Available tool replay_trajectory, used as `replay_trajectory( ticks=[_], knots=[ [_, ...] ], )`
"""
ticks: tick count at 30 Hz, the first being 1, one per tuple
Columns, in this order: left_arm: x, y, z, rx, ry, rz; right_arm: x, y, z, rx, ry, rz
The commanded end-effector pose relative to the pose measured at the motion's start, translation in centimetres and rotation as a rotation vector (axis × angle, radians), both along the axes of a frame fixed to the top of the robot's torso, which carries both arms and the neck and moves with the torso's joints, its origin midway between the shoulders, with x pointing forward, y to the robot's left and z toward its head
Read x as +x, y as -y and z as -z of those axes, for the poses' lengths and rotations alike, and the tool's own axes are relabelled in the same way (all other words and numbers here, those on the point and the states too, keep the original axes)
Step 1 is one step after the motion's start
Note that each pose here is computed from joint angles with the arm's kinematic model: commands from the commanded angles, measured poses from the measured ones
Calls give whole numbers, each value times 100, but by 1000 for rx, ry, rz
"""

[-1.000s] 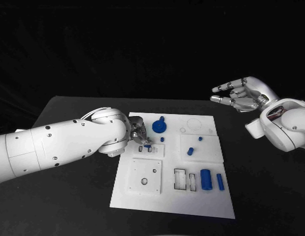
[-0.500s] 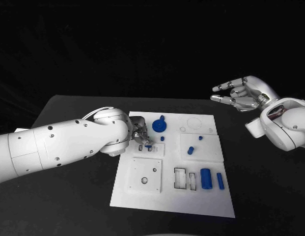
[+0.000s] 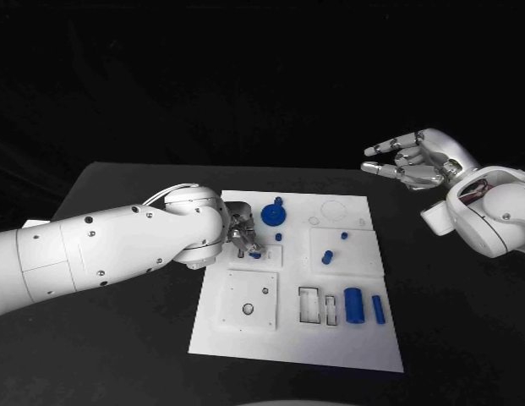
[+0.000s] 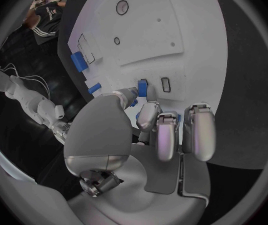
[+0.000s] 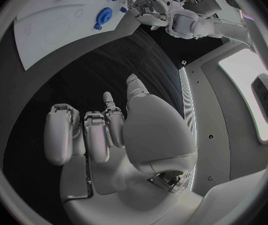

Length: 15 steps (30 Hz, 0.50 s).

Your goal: Assemble the parts on the task board

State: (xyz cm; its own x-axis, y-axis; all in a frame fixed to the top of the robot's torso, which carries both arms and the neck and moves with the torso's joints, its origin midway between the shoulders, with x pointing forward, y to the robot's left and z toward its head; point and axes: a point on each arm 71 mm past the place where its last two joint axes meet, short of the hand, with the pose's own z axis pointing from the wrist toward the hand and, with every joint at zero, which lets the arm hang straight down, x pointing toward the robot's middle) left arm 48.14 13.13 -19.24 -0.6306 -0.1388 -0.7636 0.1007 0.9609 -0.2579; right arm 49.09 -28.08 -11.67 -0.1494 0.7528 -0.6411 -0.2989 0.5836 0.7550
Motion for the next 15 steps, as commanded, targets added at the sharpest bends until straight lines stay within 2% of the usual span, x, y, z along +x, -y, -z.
replay_trajectory(
  ticks=[1,15],
  knots=[
    [-18,16,28,25,-24,26,-4,-17,4,-7,1,-18],
    [-3,-9,53,50,-45,31,-7,-24,4,-6,1,-21]
  ],
)
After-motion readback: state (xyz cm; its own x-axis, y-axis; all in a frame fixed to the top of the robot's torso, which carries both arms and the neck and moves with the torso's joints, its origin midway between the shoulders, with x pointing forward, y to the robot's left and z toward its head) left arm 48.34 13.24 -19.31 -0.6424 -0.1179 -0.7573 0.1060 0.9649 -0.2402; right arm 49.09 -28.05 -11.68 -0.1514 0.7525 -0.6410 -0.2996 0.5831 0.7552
